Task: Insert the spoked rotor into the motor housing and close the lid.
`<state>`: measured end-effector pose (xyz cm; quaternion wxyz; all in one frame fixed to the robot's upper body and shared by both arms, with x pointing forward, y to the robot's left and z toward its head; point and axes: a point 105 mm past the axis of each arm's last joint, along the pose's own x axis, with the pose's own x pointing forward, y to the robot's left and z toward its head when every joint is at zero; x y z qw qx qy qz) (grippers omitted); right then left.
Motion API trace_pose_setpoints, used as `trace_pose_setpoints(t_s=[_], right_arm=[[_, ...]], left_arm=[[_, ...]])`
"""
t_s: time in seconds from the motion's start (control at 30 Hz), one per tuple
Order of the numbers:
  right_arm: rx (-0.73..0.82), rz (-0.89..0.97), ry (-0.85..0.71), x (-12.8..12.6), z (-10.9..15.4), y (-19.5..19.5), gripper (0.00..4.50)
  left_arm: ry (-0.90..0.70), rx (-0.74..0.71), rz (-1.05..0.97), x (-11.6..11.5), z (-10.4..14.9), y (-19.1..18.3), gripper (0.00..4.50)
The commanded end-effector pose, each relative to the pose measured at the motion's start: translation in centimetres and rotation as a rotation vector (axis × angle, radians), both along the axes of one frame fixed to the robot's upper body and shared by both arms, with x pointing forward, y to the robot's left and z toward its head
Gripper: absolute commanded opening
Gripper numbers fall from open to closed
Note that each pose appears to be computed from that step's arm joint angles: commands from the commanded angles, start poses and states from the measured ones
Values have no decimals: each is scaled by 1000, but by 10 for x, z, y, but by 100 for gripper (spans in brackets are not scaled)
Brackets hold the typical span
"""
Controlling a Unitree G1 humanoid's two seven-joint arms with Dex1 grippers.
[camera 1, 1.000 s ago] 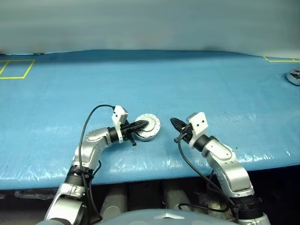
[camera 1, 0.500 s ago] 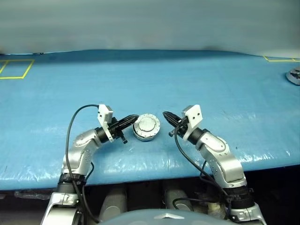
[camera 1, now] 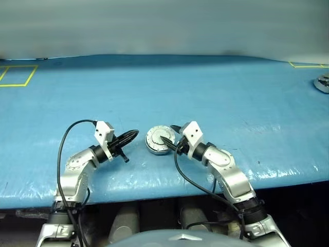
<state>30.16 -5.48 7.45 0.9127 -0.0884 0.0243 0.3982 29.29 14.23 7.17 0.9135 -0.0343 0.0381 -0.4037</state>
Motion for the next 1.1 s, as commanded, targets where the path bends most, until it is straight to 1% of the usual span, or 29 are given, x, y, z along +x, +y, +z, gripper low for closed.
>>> trace_pose_setpoints(t_s=[0.03, 0.2, 0.4, 0.57, 0.9, 0.97, 1.07, 1.1], right_arm=[[24, 15, -75, 3, 17, 7, 447], [53, 56, -59, -1, 19, 14, 447], [24, 66, -45, -2, 11, 16, 447], [25, 56, 0, -3, -1, 16, 447], [36, 53, 23, -2, -8, 19, 447], [48, 50, 23, -2, -6, 18, 408], [76, 43, 19, -1, -1, 18, 323], [87, 43, 19, -1, 1, 19, 318]], left_arm=[[-42, 16, 8, -1, 7, 0, 0], [-31, 13, 22, -2, 3, 1, 0], [-21, 4, 28, -3, 0, 0, 0], [-13, 7, 26, -4, -4, -2, 0], [-23, 19, 34, -2, -4, -1, 0], [-23, 24, 38, -2, -4, 0, 0], [-27, 27, 45, -1, -4, 1, 0], [-27, 27, 47, 0, -4, 1, 0]])
